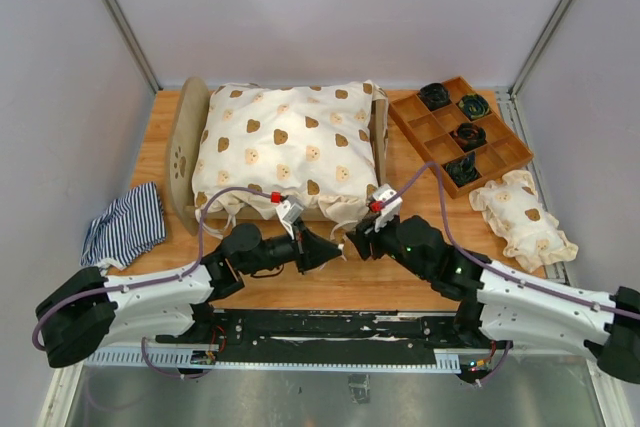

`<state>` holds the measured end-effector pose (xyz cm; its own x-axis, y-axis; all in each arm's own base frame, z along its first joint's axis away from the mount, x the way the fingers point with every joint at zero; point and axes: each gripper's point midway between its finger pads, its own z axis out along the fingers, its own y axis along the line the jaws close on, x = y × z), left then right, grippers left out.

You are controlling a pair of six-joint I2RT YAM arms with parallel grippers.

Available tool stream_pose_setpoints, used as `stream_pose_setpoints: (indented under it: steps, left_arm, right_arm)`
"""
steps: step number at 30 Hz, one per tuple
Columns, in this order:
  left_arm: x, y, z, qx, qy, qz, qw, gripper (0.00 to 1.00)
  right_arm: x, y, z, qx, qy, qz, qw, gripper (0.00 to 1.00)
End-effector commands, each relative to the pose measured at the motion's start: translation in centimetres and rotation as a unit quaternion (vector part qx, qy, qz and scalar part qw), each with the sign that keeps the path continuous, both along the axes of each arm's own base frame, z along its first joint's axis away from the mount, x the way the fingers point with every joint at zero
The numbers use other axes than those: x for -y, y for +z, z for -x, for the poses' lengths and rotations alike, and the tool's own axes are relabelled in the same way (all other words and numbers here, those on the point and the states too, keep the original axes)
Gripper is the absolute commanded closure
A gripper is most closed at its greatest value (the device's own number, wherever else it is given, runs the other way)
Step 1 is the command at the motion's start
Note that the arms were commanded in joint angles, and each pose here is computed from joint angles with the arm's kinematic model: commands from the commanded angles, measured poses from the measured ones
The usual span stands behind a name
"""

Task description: Set up the pet bed

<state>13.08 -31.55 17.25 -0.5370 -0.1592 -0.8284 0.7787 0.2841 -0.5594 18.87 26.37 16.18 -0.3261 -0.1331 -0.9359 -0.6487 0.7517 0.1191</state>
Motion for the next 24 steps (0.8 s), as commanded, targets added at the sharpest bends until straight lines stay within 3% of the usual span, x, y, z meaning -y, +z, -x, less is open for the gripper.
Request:
stream_pose_setpoints:
  steps: [1, 4, 9, 12, 17, 24]
  left_arm:
    - [0.2, 2.5, -2.5, 0.019, 0.053, 0.02, 0.998, 1.0]
    - [0.3, 2.5, -3.4, 0.011, 0.069, 0.021, 0.997, 1.0]
    - [0.3, 3.0, -4.6, -0.005, 0.087, 0.032, 0.996, 1.0]
    - [0.5, 3.3, -5.1, -0.014, 0.087, 0.033, 0.996, 1.0]
    - [0.8, 3.7, -5.4, -0.022, 0.079, 0.035, 0.996, 1.0]
    - [0.5, 3.8, -5.7, -0.029, 0.078, 0.037, 0.996, 1.0]
  right_arm:
    - [2.3, 1.1, 0.6, 0.14, 0.083, 0.105, 0.981, 0.48]
    - [1.5, 0.9, 2.3, 0.24, 0.201, 0.151, 0.938, 0.49]
    - [-0.3, -1.4, 5.6, 0.402, 0.371, 0.225, 0.806, 0.5]
    - [-0.4, -2.8, 4.5, 0.45, 0.373, 0.303, 0.753, 0.51]
    - [-0.8, -4.9, 3.3, 0.499, 0.388, 0.441, 0.637, 0.51]
    - [-1.5, -6.5, 1.4, 0.527, 0.407, 0.549, 0.505, 0.49]
